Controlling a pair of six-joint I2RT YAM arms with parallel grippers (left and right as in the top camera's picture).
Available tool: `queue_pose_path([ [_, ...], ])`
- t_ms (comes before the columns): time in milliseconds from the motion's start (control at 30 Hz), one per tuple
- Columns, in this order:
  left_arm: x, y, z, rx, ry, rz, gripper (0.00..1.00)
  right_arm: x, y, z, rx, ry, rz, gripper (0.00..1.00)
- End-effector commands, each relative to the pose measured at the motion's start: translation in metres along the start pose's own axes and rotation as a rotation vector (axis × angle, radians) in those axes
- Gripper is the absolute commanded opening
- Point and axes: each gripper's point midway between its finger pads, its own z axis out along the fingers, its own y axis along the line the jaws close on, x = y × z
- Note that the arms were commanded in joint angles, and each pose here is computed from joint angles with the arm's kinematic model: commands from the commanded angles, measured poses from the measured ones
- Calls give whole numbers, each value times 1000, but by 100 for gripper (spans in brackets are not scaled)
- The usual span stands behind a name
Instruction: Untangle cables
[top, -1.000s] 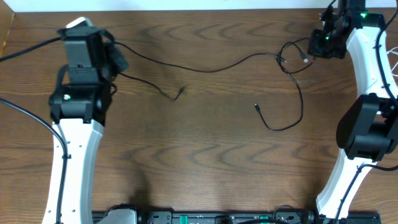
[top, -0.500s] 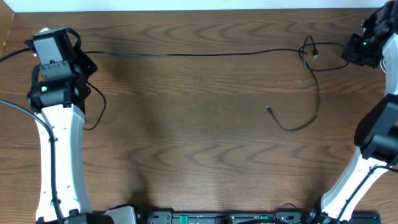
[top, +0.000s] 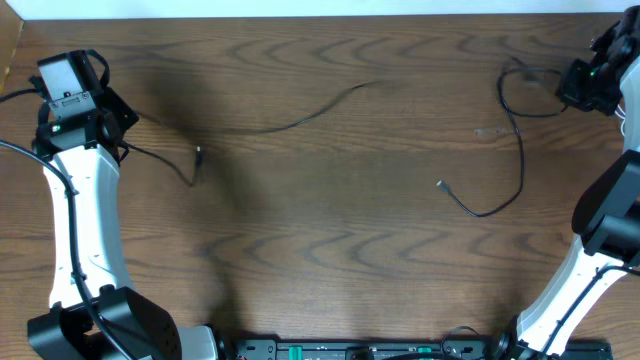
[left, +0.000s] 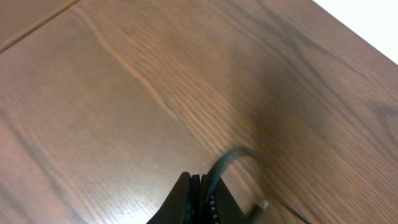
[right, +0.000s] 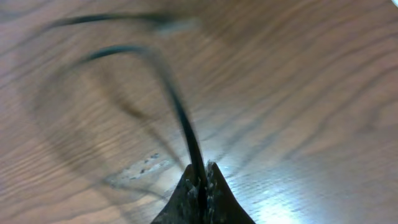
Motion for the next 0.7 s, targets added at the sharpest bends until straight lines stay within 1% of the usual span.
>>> queue_pose_path([
  [0, 3, -32, -6, 109, 10, 79, 8, 18, 46, 9, -162, 61, -133, 1],
  [167, 18, -67, -16, 176, 24, 144, 8, 41, 96, 14, -189, 106, -254, 1],
  [300, 43, -106, -29, 311, 87, 202, 8, 56, 132, 16, -209, 121, -331, 1],
  [400, 62, -132, -41, 403, 132, 245, 7, 55, 145, 5, -221, 100, -356, 1],
  [533, 79, -154, -53, 456, 159, 268, 8, 39, 153, -39, -235, 22, -369, 1],
  [633, 88, -166, -60, 478, 170, 274, 8, 22, 152, -96, -240, -87, -371, 1],
  [667, 91, -170, -62, 484, 174, 273, 8, 16, 151, -123, -238, -145, -372, 1],
])
